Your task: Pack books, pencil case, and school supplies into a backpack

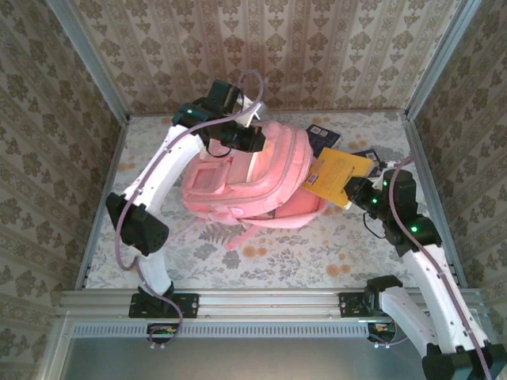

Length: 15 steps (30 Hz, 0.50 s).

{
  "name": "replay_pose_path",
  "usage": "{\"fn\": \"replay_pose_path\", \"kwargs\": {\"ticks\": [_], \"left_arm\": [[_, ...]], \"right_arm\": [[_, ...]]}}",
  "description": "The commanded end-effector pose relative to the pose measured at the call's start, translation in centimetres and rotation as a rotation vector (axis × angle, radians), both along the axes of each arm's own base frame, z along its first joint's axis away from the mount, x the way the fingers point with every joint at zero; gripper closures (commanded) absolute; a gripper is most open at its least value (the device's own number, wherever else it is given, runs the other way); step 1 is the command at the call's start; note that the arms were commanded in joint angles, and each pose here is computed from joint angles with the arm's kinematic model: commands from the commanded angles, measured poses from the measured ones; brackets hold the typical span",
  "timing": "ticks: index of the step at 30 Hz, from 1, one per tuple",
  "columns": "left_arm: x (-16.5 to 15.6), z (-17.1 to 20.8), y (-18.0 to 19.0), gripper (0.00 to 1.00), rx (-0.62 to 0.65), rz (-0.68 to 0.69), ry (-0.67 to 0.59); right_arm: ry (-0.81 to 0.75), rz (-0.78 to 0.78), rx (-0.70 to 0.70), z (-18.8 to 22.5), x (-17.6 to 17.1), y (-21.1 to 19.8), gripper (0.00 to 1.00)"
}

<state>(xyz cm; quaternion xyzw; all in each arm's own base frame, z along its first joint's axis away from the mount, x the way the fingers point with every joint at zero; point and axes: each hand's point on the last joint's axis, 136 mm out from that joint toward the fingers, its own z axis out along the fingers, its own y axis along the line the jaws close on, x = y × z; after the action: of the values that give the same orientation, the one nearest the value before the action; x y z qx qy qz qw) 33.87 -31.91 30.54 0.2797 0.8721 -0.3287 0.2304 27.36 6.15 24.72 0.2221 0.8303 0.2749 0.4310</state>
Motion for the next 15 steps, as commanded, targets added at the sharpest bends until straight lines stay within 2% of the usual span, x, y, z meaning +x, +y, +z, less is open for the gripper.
{"fn": "replay_pose_path", "kwargs": {"ticks": [1, 4, 8, 15], "left_arm": [[-1.1, 7.3, 2.4, 1.00, -0.149, -0.028, -0.177], [-0.9, 9.1, 3.5, 1.00, -0.269, 0.006, -0.156], [0.8, 10.3, 5.2, 1.00, -0.430, 0.064, -0.076], [2.1, 10.7, 5.3, 1.00, -0.490, 0.099, -0.033]], "right_arm": [[-0.163, 0.017, -0.021, 5.7, -1.2, -0.1, 1.00], [-0.192, 0.102, 0.013, 7.2, -2.2, 1.3, 1.00], [-0.189, 0.258, 0.117, 8.3, -3.2, 4.2, 1.00], [-0.168, 0.379, 0.243, 8.9, -4.2, 6.6, 1.00]]}}
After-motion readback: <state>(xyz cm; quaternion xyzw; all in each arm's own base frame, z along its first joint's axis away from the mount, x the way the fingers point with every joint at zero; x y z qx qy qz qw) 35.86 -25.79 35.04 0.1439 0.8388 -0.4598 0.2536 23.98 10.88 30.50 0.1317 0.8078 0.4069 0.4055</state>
